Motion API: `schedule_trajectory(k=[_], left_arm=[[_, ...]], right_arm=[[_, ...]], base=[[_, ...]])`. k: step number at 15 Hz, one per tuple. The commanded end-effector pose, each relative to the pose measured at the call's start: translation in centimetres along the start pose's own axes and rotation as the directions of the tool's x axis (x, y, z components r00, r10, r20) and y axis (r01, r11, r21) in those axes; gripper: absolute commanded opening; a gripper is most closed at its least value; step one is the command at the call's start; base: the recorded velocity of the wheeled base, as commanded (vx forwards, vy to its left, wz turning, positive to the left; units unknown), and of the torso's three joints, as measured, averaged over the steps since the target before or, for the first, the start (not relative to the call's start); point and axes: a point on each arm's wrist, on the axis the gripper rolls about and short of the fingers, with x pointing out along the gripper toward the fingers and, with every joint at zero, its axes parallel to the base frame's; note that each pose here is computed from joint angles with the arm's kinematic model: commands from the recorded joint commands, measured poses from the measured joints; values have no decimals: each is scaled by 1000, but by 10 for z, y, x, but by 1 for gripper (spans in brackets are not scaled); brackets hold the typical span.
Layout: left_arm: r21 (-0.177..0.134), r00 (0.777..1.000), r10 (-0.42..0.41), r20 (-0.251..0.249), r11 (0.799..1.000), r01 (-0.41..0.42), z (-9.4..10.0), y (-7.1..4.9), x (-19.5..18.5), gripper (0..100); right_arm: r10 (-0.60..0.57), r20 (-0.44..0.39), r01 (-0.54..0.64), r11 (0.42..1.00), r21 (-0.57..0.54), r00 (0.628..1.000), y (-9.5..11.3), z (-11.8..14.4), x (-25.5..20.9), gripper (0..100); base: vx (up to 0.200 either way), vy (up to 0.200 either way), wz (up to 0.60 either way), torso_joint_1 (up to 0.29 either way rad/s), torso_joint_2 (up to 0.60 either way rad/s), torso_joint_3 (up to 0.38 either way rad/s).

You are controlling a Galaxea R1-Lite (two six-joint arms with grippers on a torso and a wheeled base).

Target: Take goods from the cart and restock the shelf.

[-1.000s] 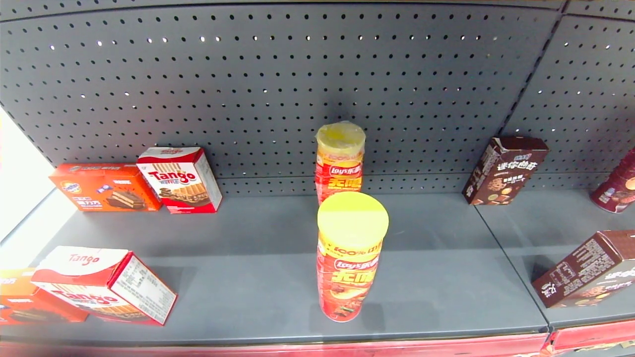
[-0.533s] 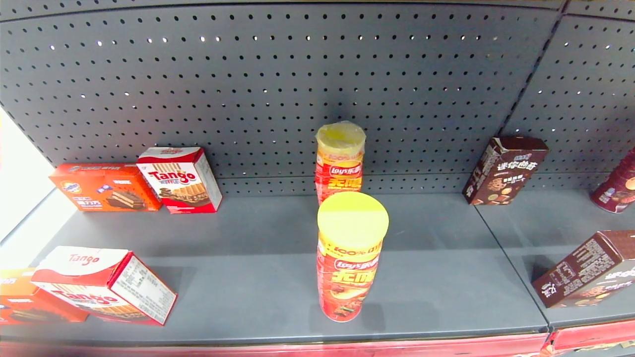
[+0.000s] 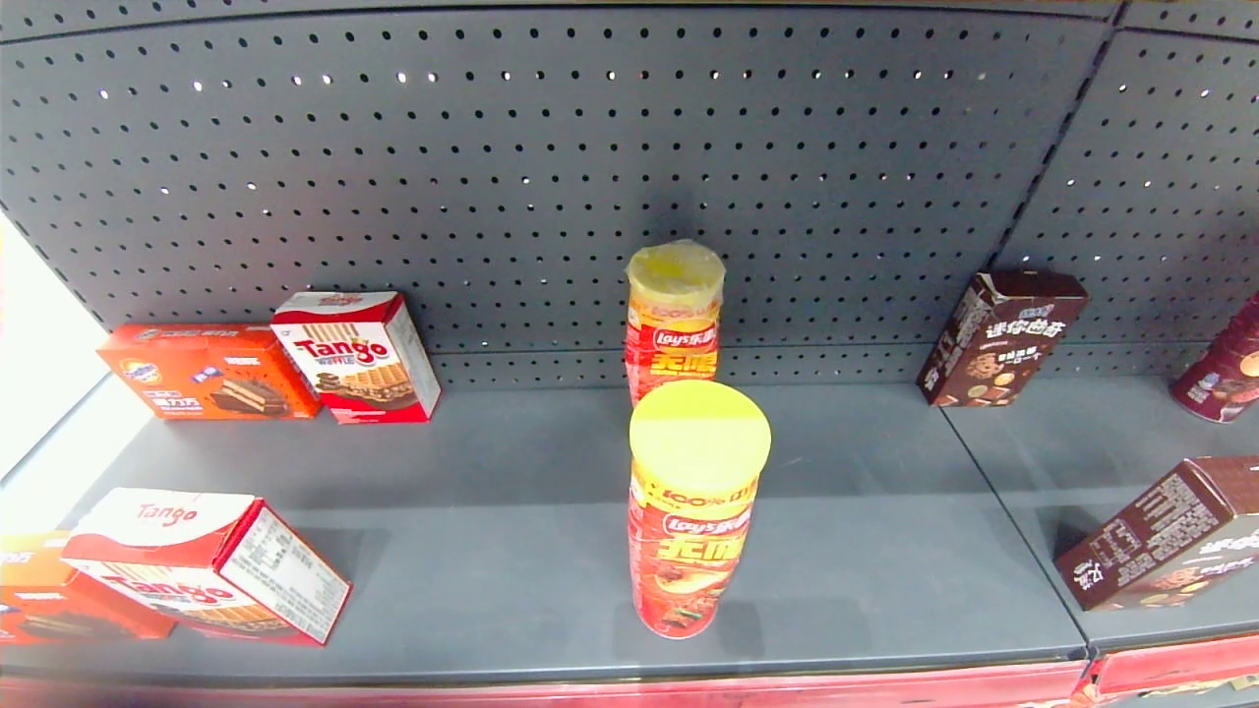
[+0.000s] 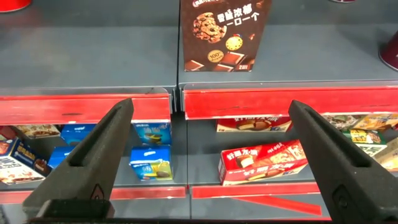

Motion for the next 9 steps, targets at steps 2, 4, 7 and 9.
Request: schedule_trajectory(k=[2,4,7,9], left_arm=[[-2,1000,-2,1,1000,2,0,0,0,100],[5,1000,-5,1,1000,5,0,0,0,100],[-6,1000,1,0,1000,-1,0,0,0,100],[-5,1000,0,1,1000,0,0,0,0,100]], right_arm=[[0,-2,0,1000,-2,1000,0,0,0,100],[0,-2,0,1000,-2,1000,0,0,0,100],[0,-2,0,1000,-2,1000,0,0,0,100],[0,-2,0,1000,-2,1000,0,0,0,100]], base=[[0,0,0,0,0,0],[-100,0,0,1,1,1],[0,0,0,0,0,0],[0,0,0,0,0,0]])
